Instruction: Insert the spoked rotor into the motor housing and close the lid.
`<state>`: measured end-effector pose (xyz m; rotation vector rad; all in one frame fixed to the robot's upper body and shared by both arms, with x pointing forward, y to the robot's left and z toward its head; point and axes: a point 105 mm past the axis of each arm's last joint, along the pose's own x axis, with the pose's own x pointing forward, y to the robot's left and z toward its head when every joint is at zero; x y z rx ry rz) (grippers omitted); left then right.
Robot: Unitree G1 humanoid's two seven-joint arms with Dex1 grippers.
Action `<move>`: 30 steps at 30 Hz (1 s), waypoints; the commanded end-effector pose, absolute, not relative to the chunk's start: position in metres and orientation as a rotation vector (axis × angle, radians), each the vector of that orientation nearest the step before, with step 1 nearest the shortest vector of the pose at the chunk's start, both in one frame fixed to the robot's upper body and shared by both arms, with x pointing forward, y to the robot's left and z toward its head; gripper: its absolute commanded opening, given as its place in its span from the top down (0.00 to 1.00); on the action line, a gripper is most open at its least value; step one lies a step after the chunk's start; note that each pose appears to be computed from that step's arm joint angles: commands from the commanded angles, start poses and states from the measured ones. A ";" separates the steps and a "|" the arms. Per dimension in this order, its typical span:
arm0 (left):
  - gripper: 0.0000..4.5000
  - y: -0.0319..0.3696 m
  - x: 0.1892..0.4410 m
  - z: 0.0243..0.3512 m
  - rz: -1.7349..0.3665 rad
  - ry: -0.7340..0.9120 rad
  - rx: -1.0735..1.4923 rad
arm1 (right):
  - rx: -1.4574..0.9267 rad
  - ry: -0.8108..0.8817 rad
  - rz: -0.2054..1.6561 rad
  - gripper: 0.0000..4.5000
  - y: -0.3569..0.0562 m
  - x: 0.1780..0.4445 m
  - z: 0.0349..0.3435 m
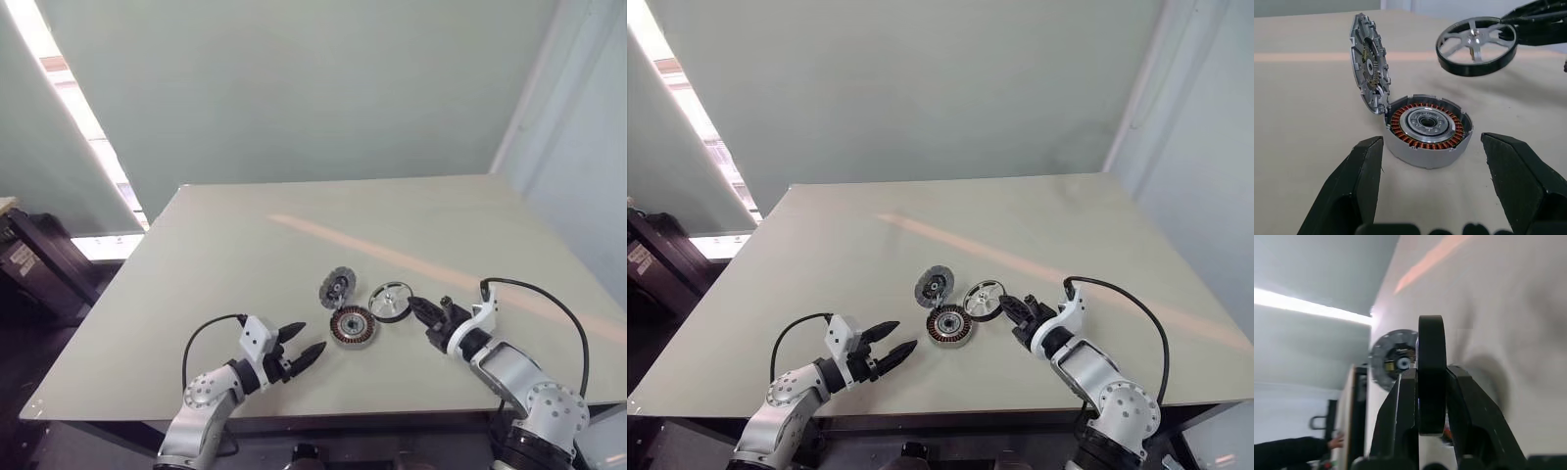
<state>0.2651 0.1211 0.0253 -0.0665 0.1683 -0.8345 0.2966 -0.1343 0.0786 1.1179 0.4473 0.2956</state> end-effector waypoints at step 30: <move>0.24 0.122 0.267 0.037 -0.833 0.130 -0.042 | 1.279 0.649 0.519 0.90 -0.026 0.298 0.063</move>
